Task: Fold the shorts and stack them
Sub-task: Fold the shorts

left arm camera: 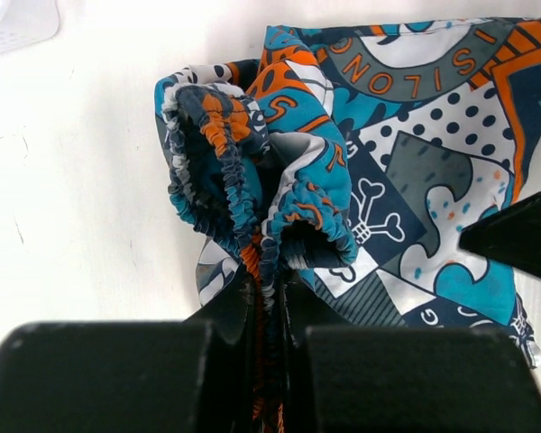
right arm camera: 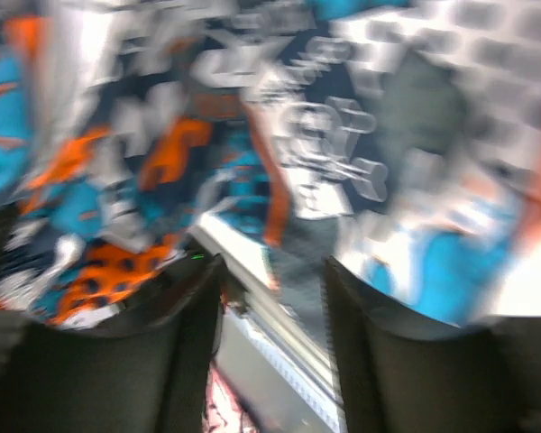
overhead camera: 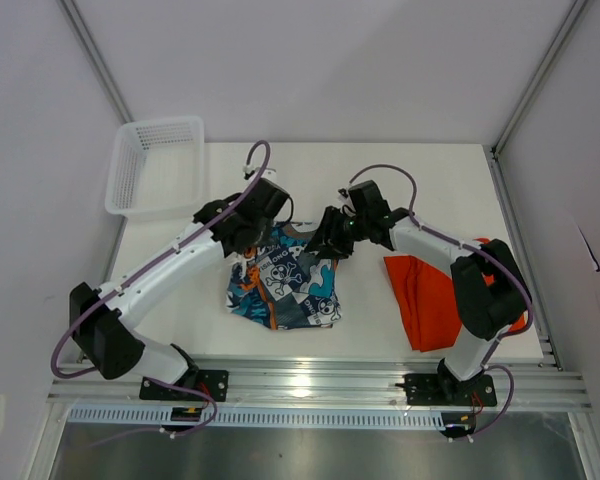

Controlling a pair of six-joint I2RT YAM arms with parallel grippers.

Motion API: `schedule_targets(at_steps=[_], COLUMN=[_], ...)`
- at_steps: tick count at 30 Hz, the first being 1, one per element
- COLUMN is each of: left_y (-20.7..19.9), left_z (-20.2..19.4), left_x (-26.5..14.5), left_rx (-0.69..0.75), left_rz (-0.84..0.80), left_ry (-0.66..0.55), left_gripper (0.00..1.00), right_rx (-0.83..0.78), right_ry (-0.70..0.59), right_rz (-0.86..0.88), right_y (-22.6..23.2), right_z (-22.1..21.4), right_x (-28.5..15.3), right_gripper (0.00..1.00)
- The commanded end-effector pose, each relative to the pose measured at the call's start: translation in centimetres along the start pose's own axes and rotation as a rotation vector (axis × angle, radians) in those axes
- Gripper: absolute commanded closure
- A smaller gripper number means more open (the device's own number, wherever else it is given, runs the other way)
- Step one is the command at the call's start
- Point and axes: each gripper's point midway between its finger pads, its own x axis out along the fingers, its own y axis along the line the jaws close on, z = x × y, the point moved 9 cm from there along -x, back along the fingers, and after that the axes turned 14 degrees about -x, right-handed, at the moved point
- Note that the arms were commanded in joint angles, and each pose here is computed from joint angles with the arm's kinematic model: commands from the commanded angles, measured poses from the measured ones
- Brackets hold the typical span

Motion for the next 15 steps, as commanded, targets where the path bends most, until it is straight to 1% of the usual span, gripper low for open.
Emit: schedule_targets(at_steps=[1,3,5,7,11,13,14,15], left_y=[-1.2,-1.8,-2.6,-3.0,-4.8,-5.5,-6.1,-6.6], left_z=[0.3,-0.2,-0.8,-1.0,-1.8,-2.5,-2.3,-2.6], left_x=[-0.4,-0.2,0.1,0.1,0.1,0.4,0.0,0.4], left_rx=[-0.026,-0.011,-0.001,-0.011,-0.004,0.001,-0.003,0.006], left_rz=[-0.001,0.019,0.031,0.052,0.06,0.083,0.083,0.1], left_ry=[-0.059,-0.059,-0.048,-0.061,-0.064,-0.059,-0.083,-0.079], left_gripper=[0.94,0.93,0.93,0.93,0.92,0.92,0.92,0.92], right_rx=[-0.038,-0.063,-0.069,-0.077,-0.079,-0.084,-0.085,-0.087], right_ry=[-0.048,-0.068,-0.076,-0.071,-0.046,-0.034,-0.032,-0.027], right_rz=[-0.224,-0.314,-0.403,-0.435,-0.461,-0.458,-0.456,-0.45], right_y=[-2.4,-3.3,-4.2,-4.8,-5.7,-6.1,-6.2,-6.3], right_z=[-0.6,-0.8,-1.3,-1.6,-2.0,-2.2,-2.3,-2.4], right_x=[-2.5,-3.2,-3.8,-3.8,-3.3,-2.9,-2.7,-2.4], right_gripper=[0.53,0.58,0.65,0.72,0.78,0.78,0.78,0.79])
